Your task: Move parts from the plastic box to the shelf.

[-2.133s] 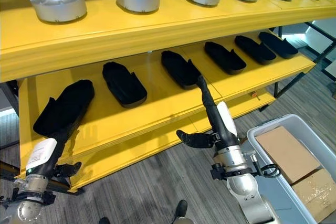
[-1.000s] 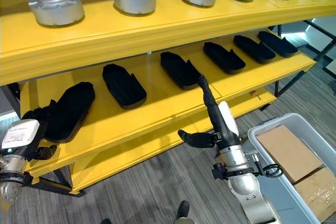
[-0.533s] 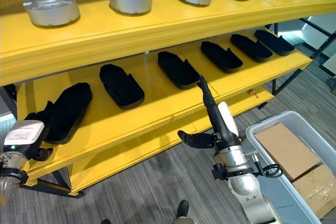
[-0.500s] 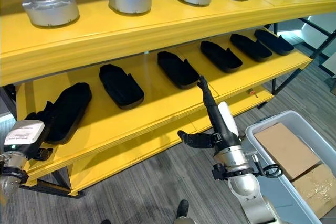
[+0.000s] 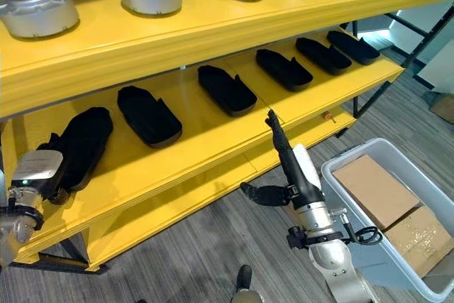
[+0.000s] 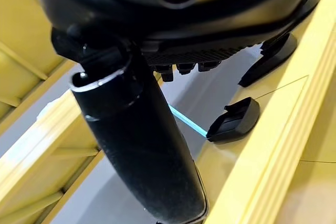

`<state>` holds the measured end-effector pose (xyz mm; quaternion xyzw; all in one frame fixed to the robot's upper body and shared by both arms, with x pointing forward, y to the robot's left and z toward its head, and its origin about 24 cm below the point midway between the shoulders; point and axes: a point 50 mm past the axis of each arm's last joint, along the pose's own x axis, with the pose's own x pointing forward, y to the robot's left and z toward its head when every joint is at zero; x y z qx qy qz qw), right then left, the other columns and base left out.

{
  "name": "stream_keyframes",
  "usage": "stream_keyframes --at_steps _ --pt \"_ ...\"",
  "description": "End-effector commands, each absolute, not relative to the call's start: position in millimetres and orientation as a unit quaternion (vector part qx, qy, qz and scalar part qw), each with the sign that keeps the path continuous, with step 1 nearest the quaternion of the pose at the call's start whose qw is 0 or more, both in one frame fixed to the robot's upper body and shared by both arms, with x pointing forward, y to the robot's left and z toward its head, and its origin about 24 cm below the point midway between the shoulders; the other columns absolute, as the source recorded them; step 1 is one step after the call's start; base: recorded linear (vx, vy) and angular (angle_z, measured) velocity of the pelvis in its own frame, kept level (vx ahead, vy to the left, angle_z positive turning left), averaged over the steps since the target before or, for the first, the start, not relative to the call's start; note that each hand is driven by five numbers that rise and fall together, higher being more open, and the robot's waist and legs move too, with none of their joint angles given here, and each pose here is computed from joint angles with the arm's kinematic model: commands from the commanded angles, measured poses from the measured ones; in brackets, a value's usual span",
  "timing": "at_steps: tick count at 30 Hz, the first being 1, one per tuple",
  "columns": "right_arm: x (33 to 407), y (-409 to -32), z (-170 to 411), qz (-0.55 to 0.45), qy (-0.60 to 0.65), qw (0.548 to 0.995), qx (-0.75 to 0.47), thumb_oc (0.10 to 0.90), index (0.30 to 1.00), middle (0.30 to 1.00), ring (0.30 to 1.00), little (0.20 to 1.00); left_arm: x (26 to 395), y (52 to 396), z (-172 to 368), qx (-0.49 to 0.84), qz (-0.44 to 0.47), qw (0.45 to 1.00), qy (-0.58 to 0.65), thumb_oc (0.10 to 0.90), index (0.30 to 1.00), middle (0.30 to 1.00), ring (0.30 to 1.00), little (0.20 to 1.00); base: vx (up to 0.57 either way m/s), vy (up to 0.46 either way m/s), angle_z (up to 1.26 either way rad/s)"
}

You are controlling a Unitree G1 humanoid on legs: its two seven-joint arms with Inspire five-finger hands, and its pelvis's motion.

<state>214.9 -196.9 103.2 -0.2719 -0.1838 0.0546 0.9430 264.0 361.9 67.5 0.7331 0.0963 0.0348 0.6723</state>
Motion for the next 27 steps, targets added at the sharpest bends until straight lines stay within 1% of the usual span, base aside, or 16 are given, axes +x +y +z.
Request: stream_keyframes --at_steps 1,4,5,8,9,11,13,14,16,20,21,24,27 --pt "215 -189 164 0.044 -0.340 0.904 -0.255 0.900 1.000 1.000 1.000 1.000 296 367 141 0.713 0.116 0.691 0.013 0.900 1.000 1.000 1.000 1.000 0.02 0.006 -0.03" --pt "215 -190 163 0.046 -0.334 0.909 -0.245 0.900 1.000 1.000 1.000 1.000 296 364 134 0.687 0.081 0.721 0.032 0.900 1.000 1.000 1.000 1.000 0.00 0.000 0.00" --pt "215 -190 162 0.047 -0.331 0.912 -0.238 0.900 1.000 1.000 1.000 1.000 296 360 129 0.666 0.049 0.743 0.045 0.900 1.000 1.000 1.000 1.000 0.00 0.000 0.00" --pt "214 -189 162 0.050 -0.331 0.914 -0.229 0.900 1.000 1.000 1.000 1.000 295 356 126 0.648 0.022 0.759 0.052 0.900 1.000 1.000 1.000 1.000 0.00 0.003 -0.03" --pt "214 -189 161 0.049 -0.328 0.917 -0.222 0.900 1.000 1.000 1.000 1.000 293 355 118 0.630 -0.019 0.771 0.085 0.900 1.000 1.000 1.000 1.000 0.00 0.003 -0.05" --pt "213 -188 160 0.054 -0.326 0.919 -0.216 0.900 1.000 1.000 1.000 1.000 290 354 108 0.608 -0.045 0.785 0.111 0.900 1.000 1.000 1.000 1.000 0.00 0.001 -0.03" --pt "212 -187 159 0.053 -0.322 0.921 -0.212 0.900 1.000 1.000 1.000 1.000 285 354 96 0.565 -0.067 0.810 0.143 0.900 1.000 1.000 1.000 1.000 0.00 -0.002 -0.02" --pt "212 -187 158 0.054 -0.320 0.923 -0.207 0.900 1.000 1.000 1.000 1.000 281 356 85 0.538 -0.070 0.823 0.169 0.900 1.000 1.000 1.000 1.000 0.00 0.000 0.00" --pt "211 -187 158 0.054 -0.317 0.923 -0.209 0.900 1.000 1.000 1.000 1.000 277 354 81 0.515 -0.085 0.834 0.179 0.900 1.000 1.000 1.000 1.000 0.00 0.000 0.00" --pt "211 -186 153 0.054 -0.304 0.927 -0.213 0.900 1.000 1.000 1.000 1.000 268 362 62 0.484 -0.066 0.843 0.225 0.900 1.000 1.000 1.000 1.000 0.00 0.000 0.00" --pt "211 -186 153 0.054 -0.304 0.927 -0.213 0.900 1.000 1.000 1.000 1.000 268 362 62 0.484 -0.066 0.843 0.225 0.900 1.000 1.000 1.000 1.000 0.00 0.000 0.00" --pt "210 -188 152 0.054 -0.296 0.928 -0.221 0.900 1.000 1.000 1.000 1.000 258 357 47 0.434 -0.074 0.865 0.238 0.900 1.000 1.000 1.000 1.000 0.00 0.000 0.00" --pt "210 -190 152 0.051 -0.291 0.928 -0.225 0.900 1.000 1.000 1.000 1.000 250 358 38 0.418 -0.073 0.868 0.259 0.900 1.000 1.000 1.000 1.000 0.00 -0.002 -0.01"
